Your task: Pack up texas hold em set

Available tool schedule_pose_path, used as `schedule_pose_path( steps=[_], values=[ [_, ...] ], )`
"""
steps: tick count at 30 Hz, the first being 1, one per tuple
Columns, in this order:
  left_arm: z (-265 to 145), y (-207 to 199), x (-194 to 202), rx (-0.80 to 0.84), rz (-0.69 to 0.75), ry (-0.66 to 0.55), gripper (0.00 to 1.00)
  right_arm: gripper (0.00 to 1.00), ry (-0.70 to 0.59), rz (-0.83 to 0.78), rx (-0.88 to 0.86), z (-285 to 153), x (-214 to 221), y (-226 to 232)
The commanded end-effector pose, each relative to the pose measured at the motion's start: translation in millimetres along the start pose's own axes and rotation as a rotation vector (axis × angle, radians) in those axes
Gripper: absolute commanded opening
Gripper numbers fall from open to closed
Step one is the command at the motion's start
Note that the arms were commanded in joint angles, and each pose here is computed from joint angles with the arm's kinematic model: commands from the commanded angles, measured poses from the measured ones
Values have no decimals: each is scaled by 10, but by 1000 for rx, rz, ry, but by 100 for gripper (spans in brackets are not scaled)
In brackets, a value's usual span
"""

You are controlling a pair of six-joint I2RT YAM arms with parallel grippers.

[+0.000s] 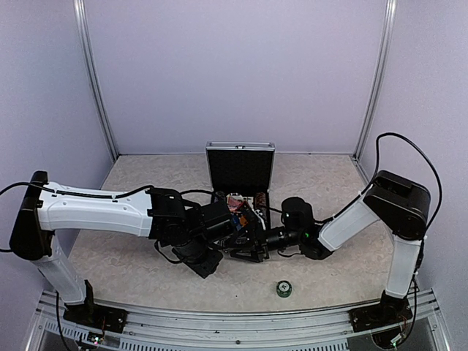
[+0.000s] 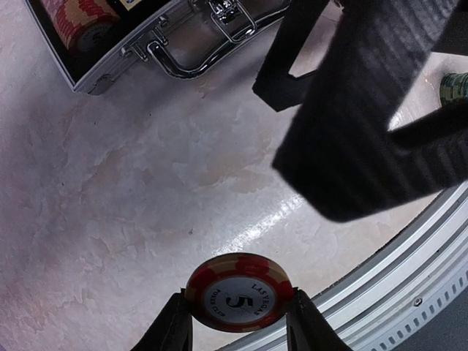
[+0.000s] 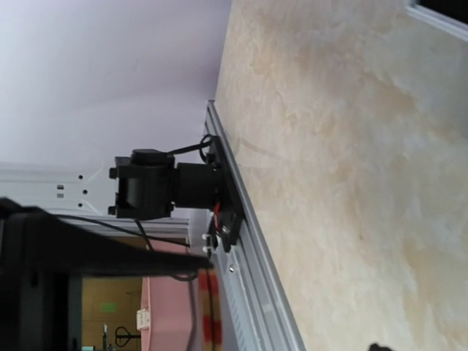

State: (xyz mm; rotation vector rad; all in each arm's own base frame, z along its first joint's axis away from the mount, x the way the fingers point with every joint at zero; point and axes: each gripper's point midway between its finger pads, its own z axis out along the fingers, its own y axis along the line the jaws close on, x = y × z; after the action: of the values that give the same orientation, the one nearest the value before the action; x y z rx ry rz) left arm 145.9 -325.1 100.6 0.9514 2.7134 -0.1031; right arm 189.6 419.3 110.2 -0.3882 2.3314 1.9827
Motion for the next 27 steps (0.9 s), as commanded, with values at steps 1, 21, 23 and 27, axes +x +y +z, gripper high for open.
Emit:
schedule_pose_path(
  steps=[1,21,23,27],
  values=[
    [-172,-44,-95,20,6,-49,27,77,36,-26,-73,145,29,148],
    [-168,-54,-92,21,9,-51,27,72,168,-11,-155,538,274,172],
    [-160,-55,-88,21,9,-50,27,71,179,-9,-153,566,292,166],
    [-154,-60,-81,22,9,-50,27,68,198,-7,-158,604,322,165]
  ],
)
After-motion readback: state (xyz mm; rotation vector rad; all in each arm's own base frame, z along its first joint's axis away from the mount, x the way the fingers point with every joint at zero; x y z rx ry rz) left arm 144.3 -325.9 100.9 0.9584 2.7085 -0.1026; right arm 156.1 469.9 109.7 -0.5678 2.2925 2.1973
